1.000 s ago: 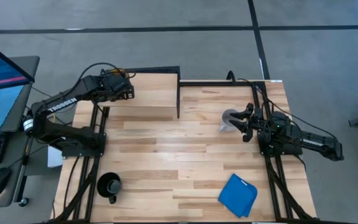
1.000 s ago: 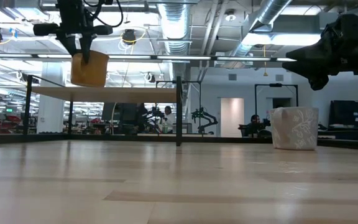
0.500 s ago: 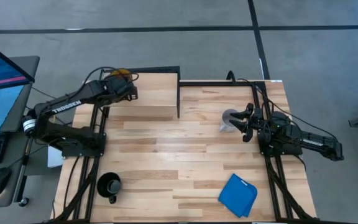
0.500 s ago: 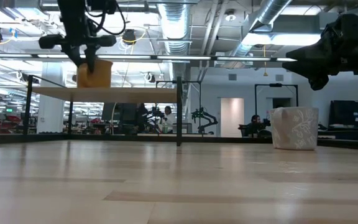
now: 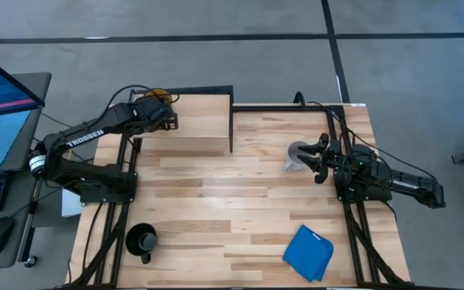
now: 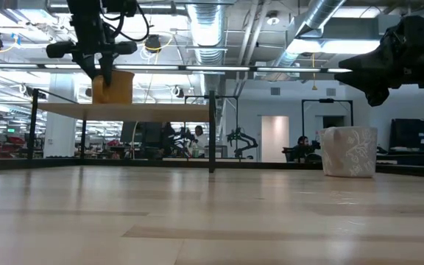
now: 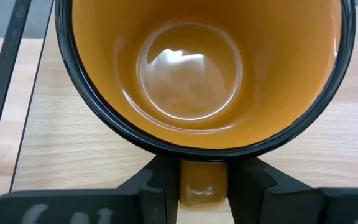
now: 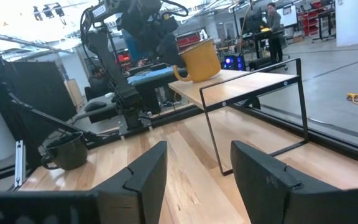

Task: Stack small to large cups/mugs on shelf
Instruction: Put the yellow mug on the shelf

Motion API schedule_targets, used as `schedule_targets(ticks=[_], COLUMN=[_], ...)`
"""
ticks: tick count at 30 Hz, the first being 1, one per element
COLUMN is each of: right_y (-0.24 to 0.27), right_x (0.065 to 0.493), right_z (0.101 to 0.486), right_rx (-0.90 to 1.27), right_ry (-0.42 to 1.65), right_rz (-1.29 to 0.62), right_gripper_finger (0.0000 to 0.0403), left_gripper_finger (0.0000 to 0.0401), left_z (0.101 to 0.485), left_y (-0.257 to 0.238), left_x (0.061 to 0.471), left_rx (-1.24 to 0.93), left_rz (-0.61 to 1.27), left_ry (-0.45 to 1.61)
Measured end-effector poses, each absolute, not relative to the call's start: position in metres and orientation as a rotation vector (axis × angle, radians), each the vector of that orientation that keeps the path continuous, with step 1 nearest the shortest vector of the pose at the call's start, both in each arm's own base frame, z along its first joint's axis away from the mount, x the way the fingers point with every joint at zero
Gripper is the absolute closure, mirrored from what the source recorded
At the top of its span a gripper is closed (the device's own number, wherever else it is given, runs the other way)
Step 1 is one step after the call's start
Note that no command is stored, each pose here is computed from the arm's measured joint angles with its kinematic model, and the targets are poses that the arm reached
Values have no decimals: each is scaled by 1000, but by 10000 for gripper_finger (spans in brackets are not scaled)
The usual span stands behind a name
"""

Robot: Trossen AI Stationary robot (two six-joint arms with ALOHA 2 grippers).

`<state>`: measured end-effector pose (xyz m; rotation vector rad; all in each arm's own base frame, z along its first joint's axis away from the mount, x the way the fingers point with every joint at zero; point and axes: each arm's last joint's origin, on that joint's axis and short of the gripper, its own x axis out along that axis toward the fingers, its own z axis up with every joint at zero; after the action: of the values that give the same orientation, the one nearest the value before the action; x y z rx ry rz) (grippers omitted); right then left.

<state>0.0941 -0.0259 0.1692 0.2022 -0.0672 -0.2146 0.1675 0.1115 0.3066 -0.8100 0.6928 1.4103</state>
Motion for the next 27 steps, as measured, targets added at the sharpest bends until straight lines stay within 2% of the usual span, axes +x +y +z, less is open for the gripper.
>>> schedule_targets(ticks=[9,18,21,27], right_y=[-26,-26,-26,-26], right_x=[94,94,94,94], right_z=[169,169,169,169], right_rx=[201,201,201,201], right_ry=[-67,-67,-67,-67], right_rz=[-215,-218,-222,-221], right_gripper_finger=[202,202,202,202], left_gripper_finger=[316,270,280,328], left_z=[306,303,302,304], left_y=[110,108,108,108], left_x=[166,166,166,165], left_rx=[-817,-873,-877,-869], left_rz=[1412,1376,1387,1388], left_ry=[715,761,753,736])
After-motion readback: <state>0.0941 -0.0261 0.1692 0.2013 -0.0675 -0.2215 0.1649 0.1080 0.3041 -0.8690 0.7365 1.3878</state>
